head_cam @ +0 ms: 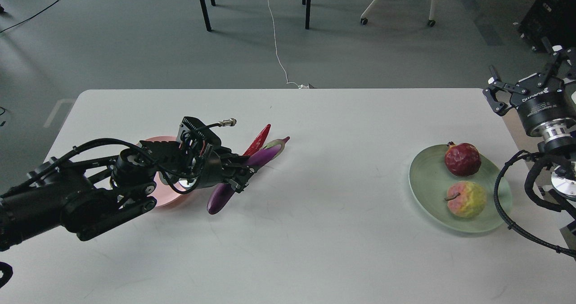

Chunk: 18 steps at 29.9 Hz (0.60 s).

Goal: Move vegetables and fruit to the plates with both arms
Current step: 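Lay the eggplant onto the pink plate with the left gripper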

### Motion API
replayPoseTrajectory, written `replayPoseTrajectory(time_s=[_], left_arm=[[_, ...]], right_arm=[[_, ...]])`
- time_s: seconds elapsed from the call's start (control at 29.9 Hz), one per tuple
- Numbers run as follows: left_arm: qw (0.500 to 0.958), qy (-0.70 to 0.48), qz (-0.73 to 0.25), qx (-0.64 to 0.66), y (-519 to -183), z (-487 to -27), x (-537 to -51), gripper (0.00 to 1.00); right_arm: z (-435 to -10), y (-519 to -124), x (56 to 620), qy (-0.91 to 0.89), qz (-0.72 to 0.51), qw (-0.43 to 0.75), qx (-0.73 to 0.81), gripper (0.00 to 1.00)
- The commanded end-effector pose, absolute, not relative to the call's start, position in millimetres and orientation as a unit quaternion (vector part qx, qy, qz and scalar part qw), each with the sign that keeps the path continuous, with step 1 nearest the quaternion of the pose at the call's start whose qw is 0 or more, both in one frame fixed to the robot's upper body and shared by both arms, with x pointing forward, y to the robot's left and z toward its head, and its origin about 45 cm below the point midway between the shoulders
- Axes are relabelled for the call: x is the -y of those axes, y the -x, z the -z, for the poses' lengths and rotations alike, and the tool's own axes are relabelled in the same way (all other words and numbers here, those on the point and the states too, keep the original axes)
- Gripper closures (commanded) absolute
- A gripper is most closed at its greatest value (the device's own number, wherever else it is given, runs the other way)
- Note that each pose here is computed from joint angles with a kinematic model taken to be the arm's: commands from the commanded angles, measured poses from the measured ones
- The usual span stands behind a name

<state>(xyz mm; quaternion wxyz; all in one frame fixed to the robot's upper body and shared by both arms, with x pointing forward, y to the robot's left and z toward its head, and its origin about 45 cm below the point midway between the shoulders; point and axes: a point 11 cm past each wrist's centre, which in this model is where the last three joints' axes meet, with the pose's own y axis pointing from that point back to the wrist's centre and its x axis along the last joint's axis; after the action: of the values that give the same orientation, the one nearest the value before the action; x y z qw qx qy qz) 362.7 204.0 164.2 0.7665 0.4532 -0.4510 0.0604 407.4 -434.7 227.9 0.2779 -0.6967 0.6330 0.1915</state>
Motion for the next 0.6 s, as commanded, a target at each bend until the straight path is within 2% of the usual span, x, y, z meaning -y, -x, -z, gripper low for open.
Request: replayPoseTrajectory(time_s=[0.0,0.13,0.23,0.33,0.43,0.5,0.53,0.57], left_arm=[[0.793,-0.442,-0.13,0.399,-366,-198,-245,0.82],[0.764,-0.49,-0.159,0.389,-362,-221,-316,0.83],[0.744,-0.528,-0.168,0.373,-355,-219,-356,0.83],[0.738,-0.558,-0.167,0.34,-339,-196,-383,0.83],[0.738,-0.562,-0.167,0.333,-334,-187,-386,0.81],[0.736,-0.563,-0.172,0.333,-334,-185,-387,0.71],[0.733,-0.566,-0.175,0.335,-335,-185,-387,0.59],[0.731,-0.568,-0.178,0.334,-336,-184,-388,0.57]], right_arm=[[-228,-407,435,0.697,-0.191,0.277,-0.633,0.01],[-228,-408,432,0.698,-0.192,0.279,-0.631,0.01],[-227,-408,431,0.698,-0.194,0.279,-0.63,0.01],[-223,-410,422,0.699,-0.202,0.284,-0.624,0.01],[-222,-411,418,0.701,-0.204,0.285,-0.621,0.01],[-224,-412,417,0.702,-0.203,0.286,-0.62,0.01],[-225,-413,417,0.702,-0.202,0.286,-0.619,0.01],[-226,-413,417,0.703,-0.202,0.287,-0.619,0.01]])
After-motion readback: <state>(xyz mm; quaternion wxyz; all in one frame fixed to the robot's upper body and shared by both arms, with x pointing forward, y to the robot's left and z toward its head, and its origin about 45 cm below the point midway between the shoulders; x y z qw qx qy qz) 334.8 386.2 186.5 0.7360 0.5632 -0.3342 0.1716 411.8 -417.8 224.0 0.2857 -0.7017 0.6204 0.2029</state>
